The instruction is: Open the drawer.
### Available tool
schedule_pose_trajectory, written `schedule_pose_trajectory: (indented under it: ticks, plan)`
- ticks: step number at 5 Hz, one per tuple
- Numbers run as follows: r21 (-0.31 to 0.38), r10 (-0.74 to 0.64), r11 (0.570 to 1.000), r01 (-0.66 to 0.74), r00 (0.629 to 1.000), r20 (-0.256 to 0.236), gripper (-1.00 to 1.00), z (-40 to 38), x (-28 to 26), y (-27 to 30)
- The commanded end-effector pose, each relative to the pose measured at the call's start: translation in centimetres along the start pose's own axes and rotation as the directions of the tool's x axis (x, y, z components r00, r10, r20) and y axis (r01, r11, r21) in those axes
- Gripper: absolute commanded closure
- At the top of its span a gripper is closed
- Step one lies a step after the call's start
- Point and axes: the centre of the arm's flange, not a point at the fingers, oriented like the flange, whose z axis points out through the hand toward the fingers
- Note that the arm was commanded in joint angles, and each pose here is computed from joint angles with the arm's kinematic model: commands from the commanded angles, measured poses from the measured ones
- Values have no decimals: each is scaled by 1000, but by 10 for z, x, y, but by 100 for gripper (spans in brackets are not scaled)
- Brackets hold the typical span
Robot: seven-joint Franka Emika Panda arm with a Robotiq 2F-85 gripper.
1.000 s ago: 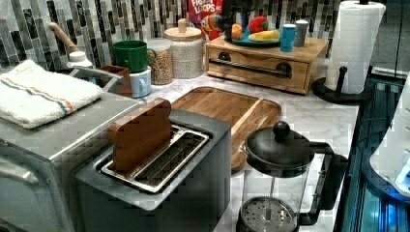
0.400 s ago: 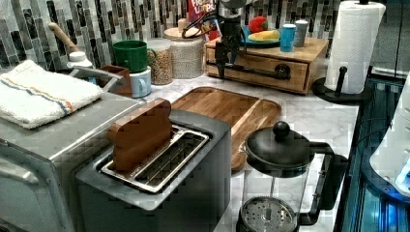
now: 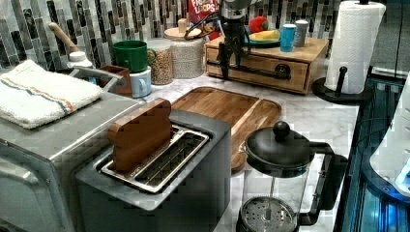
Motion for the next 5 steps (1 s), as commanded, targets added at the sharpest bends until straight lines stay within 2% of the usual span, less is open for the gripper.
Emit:
schedule_pose_trajectory:
  ticks: [1, 2, 5]
  plan:
    - [-2, 79, 997, -79, 997, 4, -100, -8, -2, -24]
    - [-2, 81, 997, -81, 996, 29, -100, -11, 0, -39]
    - [13, 87, 996, -87, 996, 12, -100, -30, 7, -109]
